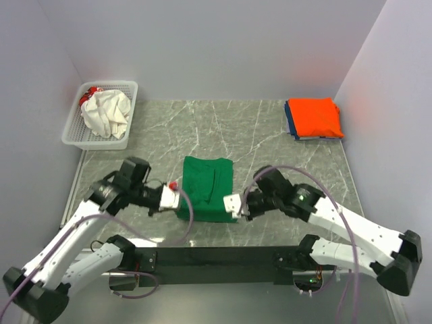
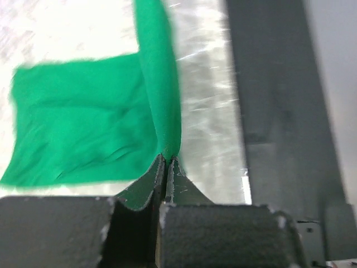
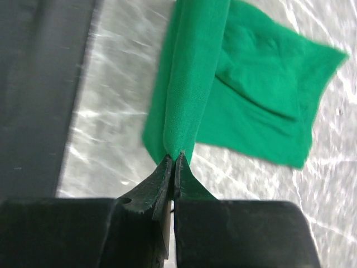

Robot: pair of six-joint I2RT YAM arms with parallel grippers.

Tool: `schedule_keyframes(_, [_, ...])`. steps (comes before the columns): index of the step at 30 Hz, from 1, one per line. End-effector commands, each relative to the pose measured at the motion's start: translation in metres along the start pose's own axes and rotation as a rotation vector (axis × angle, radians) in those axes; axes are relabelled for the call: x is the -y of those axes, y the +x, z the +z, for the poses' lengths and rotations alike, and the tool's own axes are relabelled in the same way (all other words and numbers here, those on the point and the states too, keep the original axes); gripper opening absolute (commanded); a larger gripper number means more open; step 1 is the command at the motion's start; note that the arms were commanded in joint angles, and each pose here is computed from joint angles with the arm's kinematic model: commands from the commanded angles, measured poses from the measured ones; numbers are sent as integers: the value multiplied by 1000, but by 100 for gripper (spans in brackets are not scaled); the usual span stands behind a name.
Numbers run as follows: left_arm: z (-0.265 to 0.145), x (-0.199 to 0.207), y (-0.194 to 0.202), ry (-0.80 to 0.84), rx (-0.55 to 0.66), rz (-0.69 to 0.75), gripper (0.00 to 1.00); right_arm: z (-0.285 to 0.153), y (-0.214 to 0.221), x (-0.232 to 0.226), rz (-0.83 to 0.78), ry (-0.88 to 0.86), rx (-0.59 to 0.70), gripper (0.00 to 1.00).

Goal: Fold and stack the t-shirts
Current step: Fold the tshirt

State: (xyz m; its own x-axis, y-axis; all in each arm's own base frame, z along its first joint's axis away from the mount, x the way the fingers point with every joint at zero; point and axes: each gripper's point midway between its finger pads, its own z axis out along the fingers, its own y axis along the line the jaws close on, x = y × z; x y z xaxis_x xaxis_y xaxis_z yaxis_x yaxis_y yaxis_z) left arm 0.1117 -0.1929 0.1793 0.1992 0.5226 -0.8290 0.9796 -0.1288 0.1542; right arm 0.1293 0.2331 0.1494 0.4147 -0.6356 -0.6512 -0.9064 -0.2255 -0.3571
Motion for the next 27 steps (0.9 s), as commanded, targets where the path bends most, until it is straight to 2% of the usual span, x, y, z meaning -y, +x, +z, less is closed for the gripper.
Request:
schedule_keyframes(1, [-10, -44, -1, -59, 9, -30, 1, -4, 4, 40, 15, 39, -11, 0])
schedule_keyframes(2, [-15, -61, -4, -79, 11, 2, 1, -5, 4, 51, -11, 46, -6, 0])
schedule_keyframes(6, [-24, -122, 23, -122, -3, -101, 1, 3, 26, 91, 0, 70, -33, 0])
schedule_keyframes(11, [1, -187, 66, -142, -39, -231, 2, 36, 66, 132, 79, 37, -74, 0])
schedule_keyframes(12, [13, -192, 86, -109, -52, -295, 2, 41, 74, 137, 91, 34, -88, 0])
schedule_keyframes(14, [19, -204, 96, -93, -58, -363, 3, 57, 93, 151, 138, 19, -110, 0])
schedule_keyframes(16, [32, -209, 122, -66, -80, -464, 3, 76, 116, 150, 192, -31, -150, 0])
schedule_keyframes(19, [40, -221, 139, -59, -88, -570, 4, 87, 131, 159, 232, -42, -195, 0])
schedule_keyframes(23, [46, -209, 155, -27, -105, -700, 6, 94, 130, 163, 241, -41, -211, 0])
schedule_keyframes(27, [46, -185, 156, 12, -119, -777, 7, 101, 124, 142, 269, -99, -247, 0])
